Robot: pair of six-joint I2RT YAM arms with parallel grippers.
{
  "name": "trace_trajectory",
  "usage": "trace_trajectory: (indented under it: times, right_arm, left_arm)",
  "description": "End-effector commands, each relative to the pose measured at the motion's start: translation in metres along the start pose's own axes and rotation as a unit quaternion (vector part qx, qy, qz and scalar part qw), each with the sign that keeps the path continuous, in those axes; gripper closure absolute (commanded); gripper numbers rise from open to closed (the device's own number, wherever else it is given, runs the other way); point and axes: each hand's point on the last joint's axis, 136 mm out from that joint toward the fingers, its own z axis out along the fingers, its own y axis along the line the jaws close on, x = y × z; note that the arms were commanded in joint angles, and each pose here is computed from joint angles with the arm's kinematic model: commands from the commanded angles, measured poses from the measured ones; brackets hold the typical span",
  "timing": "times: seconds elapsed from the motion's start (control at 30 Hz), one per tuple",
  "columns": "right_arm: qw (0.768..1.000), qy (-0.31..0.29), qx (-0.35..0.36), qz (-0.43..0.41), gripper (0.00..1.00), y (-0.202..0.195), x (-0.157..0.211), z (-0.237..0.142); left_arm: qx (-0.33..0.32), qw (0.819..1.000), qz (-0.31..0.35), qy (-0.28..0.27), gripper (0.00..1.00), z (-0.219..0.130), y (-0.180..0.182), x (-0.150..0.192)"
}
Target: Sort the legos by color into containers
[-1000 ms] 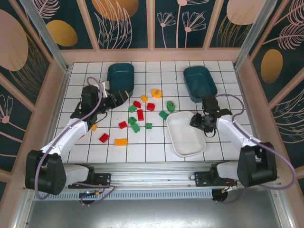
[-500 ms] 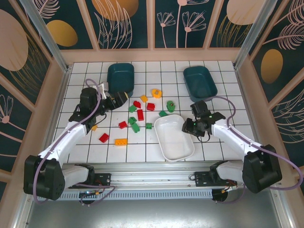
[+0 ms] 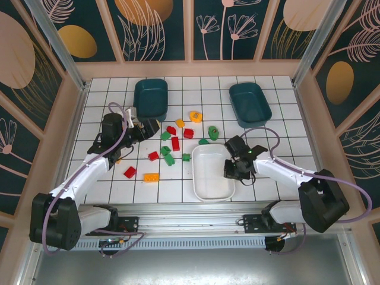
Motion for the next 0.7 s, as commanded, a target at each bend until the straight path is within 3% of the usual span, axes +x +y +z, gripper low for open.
trace_trajectory:
  times: [0.0, 0.13, 0.23, 0.4, 0.5, 0.67]
  right_arm:
    - [0.999, -0.007, 0.025, -0.021, 0.82, -0.004, 0.007, 0.002]
    - [0.998, -0.007, 0.036, -0.052, 0.89, 0.004, 0.015, -0.002]
    - [0.998, -0.008, 0.038, -0.058, 1.00, 0.008, 0.018, -0.005]
    - [0.997, -0.054, 0.023, -0.056, 1.00, 0.022, 0.003, -0.035]
    - [0.992, -0.114, -0.007, -0.057, 1.00, 0.046, -0.030, -0.066]
    - [0.970, -0.231, -0.058, -0.041, 1.00, 0.096, -0.137, -0.108]
  left_arm:
    - [0.003, 1.000, 0.009, -0.011, 0.14, -0.002, -0.002, -0.005]
    - [0.000, 1.000, 0.016, -0.016, 0.14, -0.003, -0.005, -0.010]
    - [0.003, 1.000, 0.017, -0.022, 0.14, -0.004, -0.008, -0.014]
    - [0.011, 1.000, 0.016, -0.023, 0.14, -0.006, -0.015, -0.017]
    - [0.004, 0.999, 0.013, -0.032, 0.14, -0.010, -0.012, -0.017]
    - [-0.042, 0.997, -0.018, -0.061, 0.13, -0.015, 0.011, -0.016]
